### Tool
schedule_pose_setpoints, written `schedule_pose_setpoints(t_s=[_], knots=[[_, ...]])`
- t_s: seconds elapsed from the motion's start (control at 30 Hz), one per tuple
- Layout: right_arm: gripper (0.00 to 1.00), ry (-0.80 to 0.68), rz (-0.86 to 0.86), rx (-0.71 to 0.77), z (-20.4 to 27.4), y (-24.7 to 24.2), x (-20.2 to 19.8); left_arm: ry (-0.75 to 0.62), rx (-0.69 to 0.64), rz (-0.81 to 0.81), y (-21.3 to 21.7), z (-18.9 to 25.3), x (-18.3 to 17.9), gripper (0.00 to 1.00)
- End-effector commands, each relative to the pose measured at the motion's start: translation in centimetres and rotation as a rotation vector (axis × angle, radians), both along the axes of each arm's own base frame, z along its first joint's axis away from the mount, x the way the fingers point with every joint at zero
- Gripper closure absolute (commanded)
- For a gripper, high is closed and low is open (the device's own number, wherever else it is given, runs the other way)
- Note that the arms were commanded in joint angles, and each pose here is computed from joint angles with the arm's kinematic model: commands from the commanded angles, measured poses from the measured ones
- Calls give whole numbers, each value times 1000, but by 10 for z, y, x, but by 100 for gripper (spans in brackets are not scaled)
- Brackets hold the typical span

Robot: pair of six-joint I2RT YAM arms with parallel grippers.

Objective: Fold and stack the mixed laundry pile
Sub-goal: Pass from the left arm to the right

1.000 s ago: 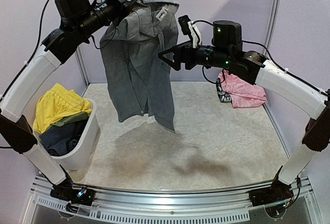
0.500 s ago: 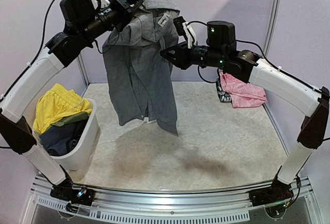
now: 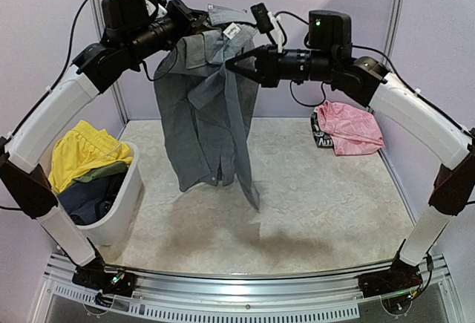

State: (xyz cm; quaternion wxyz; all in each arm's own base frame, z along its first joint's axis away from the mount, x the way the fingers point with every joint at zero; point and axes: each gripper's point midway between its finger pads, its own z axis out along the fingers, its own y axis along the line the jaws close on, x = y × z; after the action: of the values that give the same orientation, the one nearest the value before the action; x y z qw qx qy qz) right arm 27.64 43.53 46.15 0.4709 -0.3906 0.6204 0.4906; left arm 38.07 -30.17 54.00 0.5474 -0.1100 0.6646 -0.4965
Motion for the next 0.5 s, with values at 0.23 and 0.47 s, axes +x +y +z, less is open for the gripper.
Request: schedule_pose_setpoints(t_s=[0.23,0.47], knots=[[100,-100,183,351,160,-59,-87,221,236,-180,-63,-91,19,45],[100,-143,-127,474,208,-98,-58,319,493,-221,-60,-137,7,0]])
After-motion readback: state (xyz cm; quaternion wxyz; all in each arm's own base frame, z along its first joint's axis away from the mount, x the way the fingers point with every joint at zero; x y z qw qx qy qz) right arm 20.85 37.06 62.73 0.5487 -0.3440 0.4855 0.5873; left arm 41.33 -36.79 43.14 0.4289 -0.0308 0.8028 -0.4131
